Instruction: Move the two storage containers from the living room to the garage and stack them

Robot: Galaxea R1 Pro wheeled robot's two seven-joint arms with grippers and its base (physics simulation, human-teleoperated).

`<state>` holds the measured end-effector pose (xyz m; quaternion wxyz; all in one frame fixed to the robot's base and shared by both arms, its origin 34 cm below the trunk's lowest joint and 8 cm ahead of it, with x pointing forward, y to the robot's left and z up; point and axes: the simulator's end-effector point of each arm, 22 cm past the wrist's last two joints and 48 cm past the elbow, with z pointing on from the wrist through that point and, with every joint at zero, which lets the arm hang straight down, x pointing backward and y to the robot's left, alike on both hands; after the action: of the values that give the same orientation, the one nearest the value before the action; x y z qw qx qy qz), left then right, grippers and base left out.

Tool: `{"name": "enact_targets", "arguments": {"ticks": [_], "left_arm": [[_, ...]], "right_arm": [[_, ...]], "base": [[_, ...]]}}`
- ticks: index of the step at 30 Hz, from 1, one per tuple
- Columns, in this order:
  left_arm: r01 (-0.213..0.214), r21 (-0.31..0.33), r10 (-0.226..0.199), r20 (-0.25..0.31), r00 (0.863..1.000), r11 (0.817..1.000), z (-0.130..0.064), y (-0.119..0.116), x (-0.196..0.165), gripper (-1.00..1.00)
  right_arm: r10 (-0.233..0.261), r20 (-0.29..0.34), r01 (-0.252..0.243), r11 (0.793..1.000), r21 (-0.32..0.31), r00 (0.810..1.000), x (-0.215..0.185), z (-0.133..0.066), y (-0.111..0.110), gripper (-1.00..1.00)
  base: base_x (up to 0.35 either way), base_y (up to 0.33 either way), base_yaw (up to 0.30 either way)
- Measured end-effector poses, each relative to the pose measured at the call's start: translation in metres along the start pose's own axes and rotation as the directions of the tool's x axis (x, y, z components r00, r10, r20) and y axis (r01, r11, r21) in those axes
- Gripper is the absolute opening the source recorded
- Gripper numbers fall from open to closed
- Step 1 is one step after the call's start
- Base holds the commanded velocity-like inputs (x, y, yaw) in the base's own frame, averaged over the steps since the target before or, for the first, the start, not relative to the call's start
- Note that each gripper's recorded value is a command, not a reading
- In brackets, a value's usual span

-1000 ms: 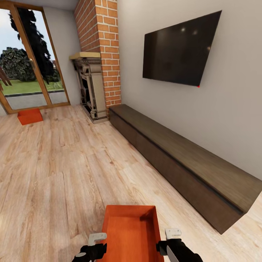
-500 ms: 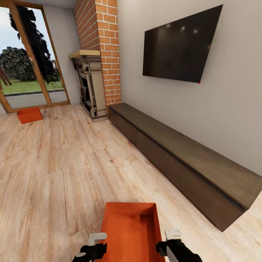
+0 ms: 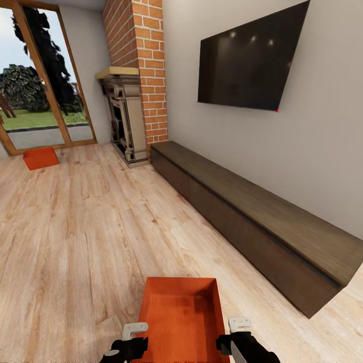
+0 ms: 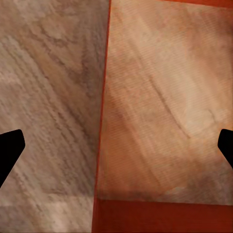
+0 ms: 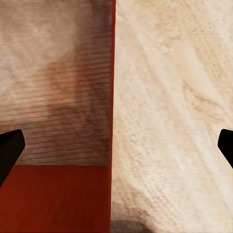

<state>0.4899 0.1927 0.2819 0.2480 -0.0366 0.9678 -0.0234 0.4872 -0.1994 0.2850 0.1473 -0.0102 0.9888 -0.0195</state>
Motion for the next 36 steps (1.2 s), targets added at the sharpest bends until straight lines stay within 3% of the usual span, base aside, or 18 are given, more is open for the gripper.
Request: {"name": "enact_targets", "arguments": {"ticks": [36], "left_arm": [[0.003,0.002,-0.003,0.002,1.0,1.0,0.045,0.004,0.041,1.0]], "right_arm": [[-0.003,0.001,0.003,1.0,0.0,1.0,0.031,0.053,0.003,1.0]], "base": [[0.0,0.0,0.0]]}}
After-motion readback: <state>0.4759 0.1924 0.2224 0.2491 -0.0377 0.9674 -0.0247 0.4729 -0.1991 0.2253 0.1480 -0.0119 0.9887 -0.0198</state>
